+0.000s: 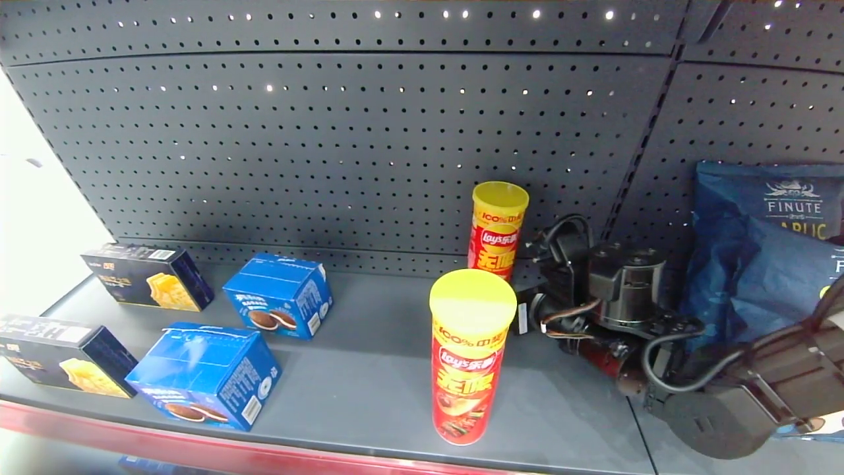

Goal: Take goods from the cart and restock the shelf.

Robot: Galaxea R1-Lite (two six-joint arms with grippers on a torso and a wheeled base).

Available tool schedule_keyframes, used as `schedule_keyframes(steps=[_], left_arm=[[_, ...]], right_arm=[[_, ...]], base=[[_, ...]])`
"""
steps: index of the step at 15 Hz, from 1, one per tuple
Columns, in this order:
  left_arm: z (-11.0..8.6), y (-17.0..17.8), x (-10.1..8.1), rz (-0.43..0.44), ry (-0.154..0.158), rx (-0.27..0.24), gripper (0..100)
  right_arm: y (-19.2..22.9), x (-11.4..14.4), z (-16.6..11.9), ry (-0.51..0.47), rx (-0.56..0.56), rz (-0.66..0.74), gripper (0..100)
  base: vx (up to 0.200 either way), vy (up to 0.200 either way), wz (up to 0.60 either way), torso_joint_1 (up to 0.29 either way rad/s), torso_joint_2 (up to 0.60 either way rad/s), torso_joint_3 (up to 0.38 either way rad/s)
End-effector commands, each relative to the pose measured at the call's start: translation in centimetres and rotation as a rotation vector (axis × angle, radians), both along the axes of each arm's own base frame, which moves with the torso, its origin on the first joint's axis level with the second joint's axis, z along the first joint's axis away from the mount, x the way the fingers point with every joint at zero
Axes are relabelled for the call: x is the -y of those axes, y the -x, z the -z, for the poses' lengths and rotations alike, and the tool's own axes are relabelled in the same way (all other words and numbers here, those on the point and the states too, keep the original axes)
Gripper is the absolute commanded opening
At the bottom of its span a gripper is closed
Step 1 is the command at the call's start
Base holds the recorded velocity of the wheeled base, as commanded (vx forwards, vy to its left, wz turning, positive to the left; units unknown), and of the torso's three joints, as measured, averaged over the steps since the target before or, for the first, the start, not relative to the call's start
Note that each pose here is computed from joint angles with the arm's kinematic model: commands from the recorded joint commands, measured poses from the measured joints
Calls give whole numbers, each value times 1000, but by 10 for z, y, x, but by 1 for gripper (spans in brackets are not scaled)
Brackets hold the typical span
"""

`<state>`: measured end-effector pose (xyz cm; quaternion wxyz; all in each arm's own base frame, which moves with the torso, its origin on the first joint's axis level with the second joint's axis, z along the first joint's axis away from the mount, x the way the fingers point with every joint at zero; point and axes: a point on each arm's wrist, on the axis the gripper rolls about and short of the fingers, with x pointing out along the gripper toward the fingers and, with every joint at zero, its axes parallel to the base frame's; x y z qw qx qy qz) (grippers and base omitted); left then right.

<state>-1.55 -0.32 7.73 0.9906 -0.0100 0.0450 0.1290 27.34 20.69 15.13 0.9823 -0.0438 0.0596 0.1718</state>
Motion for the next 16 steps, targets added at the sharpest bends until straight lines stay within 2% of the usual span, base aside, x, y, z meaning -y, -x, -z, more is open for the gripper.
schedule_keyframes(steps=[1, 5, 9, 12, 16], left_arm=[[0, 0, 0, -1, 1, -2, 100], [0, 0, 0, -1, 0, 0, 100], [0, 0, 0, -1, 0, 0, 100], [0, 0, 0, -1, 1, -2, 100], [0, 0, 0, -1, 0, 0, 100]], right_arm=[[19, 18, -17, -20, 28, 7, 100], [53, 47, -39, -53, 73, 16, 100], [104, 92, -68, -81, 163, 30, 100], [146, 124, -61, -82, 166, 32, 100], [183, 168, -49, -68, 219, 111, 100]], base=[[0, 0, 0, 0, 0, 0], [0, 0, 0, 0, 0, 0], [0, 0, 0, 0, 0, 0], [0, 0, 0, 0, 0, 0], [0, 0, 0, 0, 0, 0]])
